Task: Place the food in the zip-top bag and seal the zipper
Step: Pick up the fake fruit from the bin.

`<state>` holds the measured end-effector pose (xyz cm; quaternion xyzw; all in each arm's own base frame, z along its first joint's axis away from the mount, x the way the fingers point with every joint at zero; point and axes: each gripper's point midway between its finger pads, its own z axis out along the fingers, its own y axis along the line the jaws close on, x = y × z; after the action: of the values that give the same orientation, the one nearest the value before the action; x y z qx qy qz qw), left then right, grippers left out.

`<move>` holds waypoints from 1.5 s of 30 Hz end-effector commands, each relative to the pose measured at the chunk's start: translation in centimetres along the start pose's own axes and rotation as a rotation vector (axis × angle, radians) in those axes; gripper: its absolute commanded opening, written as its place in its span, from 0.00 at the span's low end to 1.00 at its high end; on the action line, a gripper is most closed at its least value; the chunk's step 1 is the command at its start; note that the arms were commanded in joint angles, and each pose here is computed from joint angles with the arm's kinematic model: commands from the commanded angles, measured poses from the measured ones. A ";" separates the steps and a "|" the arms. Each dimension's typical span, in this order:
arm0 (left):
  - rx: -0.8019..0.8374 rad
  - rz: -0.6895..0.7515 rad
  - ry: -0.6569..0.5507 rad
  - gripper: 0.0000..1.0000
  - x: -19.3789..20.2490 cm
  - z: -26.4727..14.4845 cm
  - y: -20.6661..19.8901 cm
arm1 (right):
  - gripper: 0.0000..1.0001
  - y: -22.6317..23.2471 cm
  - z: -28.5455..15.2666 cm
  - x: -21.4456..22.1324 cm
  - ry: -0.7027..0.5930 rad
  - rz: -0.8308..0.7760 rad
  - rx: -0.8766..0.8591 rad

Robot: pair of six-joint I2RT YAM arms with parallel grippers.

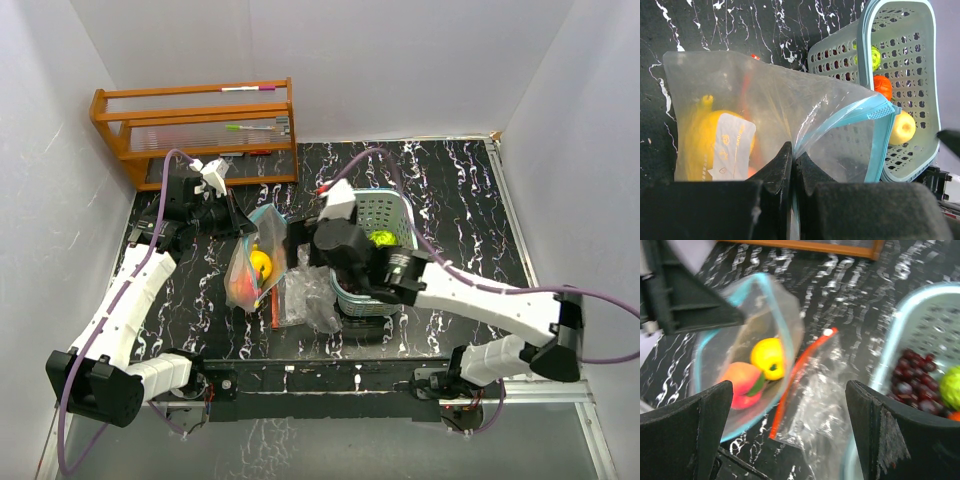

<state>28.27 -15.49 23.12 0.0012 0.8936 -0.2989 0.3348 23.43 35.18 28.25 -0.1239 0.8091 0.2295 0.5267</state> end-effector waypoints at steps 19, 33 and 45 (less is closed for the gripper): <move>0.047 0.011 -0.006 0.00 0.2 -0.3 -0.9 | 0.98 -18.9 -6.7 11.4 0.492 0.074 0.640; 0.043 0.014 0.000 0.00 0.2 -0.1 -0.7 | 0.98 -21.0 -5.8 15.9 0.663 -0.014 0.761; 0.037 0.013 0.005 0.00 0.4 0.1 -0.5 | 0.46 -20.5 -5.2 14.4 0.622 -0.005 0.739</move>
<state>28.18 -15.76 22.80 0.0053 0.8923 -0.3061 0.3317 21.69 14.80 10.15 -0.0088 0.9582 -0.1465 0.2455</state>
